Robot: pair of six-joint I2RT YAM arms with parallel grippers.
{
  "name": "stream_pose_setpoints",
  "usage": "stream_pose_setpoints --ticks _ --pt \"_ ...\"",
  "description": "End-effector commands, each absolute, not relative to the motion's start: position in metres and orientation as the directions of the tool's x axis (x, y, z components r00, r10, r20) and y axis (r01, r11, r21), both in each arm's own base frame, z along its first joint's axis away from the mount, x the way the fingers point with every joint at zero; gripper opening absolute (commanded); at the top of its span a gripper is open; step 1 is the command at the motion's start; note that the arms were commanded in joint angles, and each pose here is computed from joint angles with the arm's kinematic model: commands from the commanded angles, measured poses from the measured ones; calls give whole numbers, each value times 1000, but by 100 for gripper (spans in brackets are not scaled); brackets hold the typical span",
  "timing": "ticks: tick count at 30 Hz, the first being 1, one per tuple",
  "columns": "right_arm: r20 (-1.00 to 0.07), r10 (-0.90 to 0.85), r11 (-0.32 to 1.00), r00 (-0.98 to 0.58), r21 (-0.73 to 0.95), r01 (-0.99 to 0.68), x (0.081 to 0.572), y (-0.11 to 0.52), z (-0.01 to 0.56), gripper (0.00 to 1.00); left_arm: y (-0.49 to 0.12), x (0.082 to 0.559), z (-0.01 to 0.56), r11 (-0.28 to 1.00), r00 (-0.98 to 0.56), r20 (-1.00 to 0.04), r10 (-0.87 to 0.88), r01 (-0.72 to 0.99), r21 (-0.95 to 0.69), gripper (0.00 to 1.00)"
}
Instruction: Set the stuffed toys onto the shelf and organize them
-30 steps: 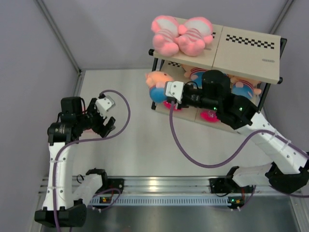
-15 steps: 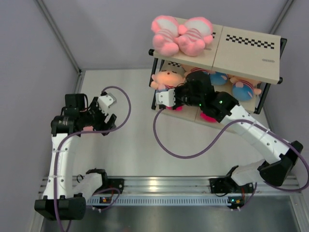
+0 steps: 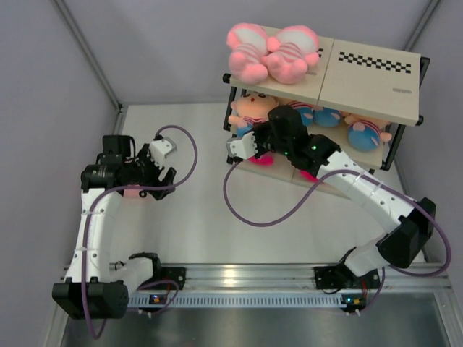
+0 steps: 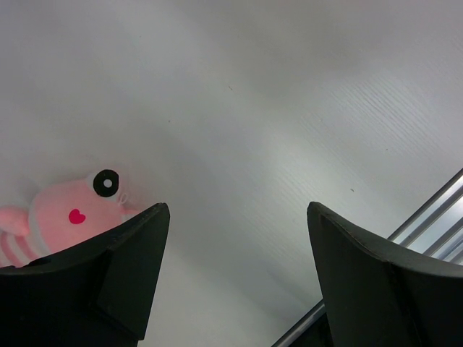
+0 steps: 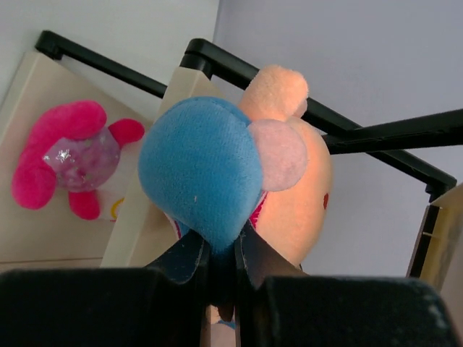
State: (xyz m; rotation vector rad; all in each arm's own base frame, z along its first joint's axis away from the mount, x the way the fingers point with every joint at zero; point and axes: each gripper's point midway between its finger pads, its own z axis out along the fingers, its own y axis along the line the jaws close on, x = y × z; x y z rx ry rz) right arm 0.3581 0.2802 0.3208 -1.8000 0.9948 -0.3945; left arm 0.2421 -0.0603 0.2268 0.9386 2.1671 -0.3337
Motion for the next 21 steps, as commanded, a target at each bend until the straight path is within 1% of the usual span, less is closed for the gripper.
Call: stream_pose_setpoints --ticks 1,3,7,12,16,21 --pt "-56 -810 -186 583 -919 -347 381 273 344 0 -61 252 243 696 -417 -746 519 713 86 82" --pt "-17 -823 -207 568 -921 -329 386 270 341 0 -61 253 243 697 -419 -746 518 713 84 82" --pt "5 -836 -204 548 -931 -302 395 269 343 0 -62 254 242 693 -419 -743 522 716 83 82" --pt "67 -857 -231 511 -937 -263 408 266 344 0 -62 255 244 692 -415 -746 521 716 85 82" --pt "74 -864 -232 498 -936 -264 416 263 339 1 -62 254 243 692 -415 -746 521 716 85 82" --pt "84 -879 -220 470 -945 -241 427 258 335 6 -61 254 244 693 -414 -745 523 716 89 82"
